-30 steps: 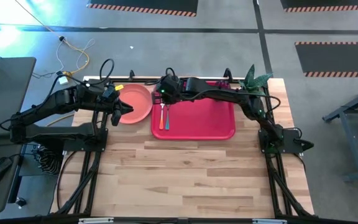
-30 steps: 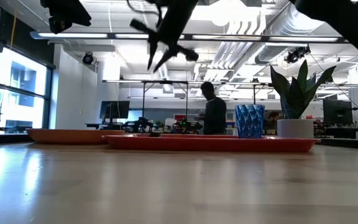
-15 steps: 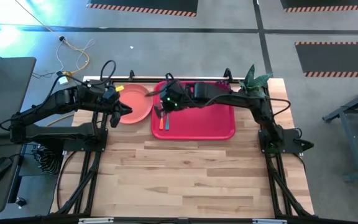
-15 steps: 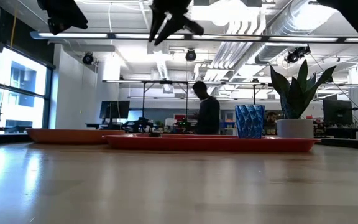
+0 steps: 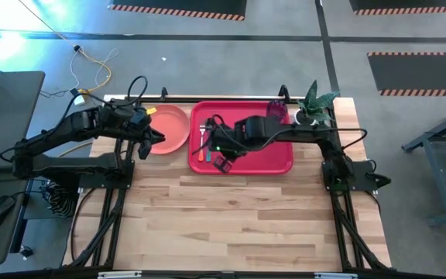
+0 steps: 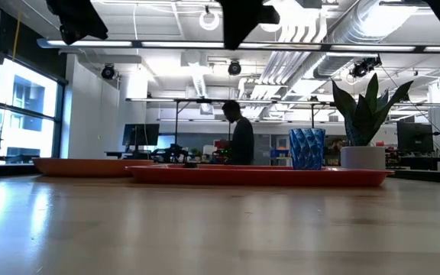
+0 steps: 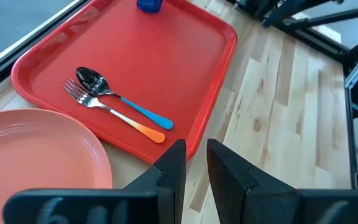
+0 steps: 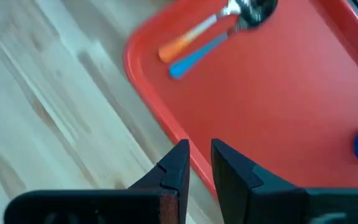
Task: Pick and place plate/cup/fork/spoon on tray
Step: Put the plate on the serving tray to the right of the spoon
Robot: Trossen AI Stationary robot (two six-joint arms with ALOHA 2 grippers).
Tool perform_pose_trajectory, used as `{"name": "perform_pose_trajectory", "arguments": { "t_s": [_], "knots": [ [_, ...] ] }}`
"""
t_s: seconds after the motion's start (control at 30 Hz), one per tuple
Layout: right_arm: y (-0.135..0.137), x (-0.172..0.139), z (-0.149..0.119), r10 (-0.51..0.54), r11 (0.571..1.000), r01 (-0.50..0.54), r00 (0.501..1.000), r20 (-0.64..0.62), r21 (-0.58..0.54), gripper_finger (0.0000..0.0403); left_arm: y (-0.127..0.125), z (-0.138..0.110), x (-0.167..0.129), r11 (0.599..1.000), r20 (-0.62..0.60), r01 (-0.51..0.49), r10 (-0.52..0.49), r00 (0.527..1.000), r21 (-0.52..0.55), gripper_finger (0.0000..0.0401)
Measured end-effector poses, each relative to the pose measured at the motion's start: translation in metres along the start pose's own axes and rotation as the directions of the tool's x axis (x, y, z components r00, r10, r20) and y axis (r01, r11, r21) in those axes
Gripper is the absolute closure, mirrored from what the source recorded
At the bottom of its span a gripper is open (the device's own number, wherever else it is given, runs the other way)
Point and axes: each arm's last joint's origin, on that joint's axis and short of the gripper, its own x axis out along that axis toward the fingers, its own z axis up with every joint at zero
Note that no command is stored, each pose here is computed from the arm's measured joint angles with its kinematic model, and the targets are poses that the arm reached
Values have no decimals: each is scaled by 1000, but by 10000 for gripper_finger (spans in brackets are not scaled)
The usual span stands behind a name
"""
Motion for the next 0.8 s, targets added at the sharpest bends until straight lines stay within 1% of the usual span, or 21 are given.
{"name": "perform_pose_trajectory", "arguments": {
  "t_s": [0.1, 0.17, 0.23, 0.37, 0.57, 0.67, 0.8],
  "knots": [
    [2, -8, -11, -19, 999, 17, 999, -43, -48, 345, 1, 1, 3, 1000, -8, -17, 18, 1000, 7, 346],
    [2, -14, -18, -37, 996, 31, 997, -74, -78, 345, 2, 1, 5, 998, -11, -61, 61, 998, -3, 346],
    [3, -20, -22, -37, 993, 28, 996, -78, -118, 345, 3, 1, 6, 995, -14, -101, 101, 995, -2, 346],
    [5, -38, -29, -3, 981, -5, 999, -43, -193, 345, 6, 2, 10, 985, -26, -172, 172, 985, -4, 346],
    [1, -68, -39, -2, 962, 15, 999, 46, -272, 345, 8, 4, 17, 968, -40, -241, 239, 970, -72, 341],
    [-5, -87, -45, 5, 954, 25, 995, 101, -298, 345, 9, 5, 22, 962, -56, -256, 252, 966, -97, 329],
    [-15, -112, -52, 15, 945, 42, 985, 173, -324, 345, 10, 6, 29, 956, -79, -271, 264, 961, -114, 298]
  ]
}}
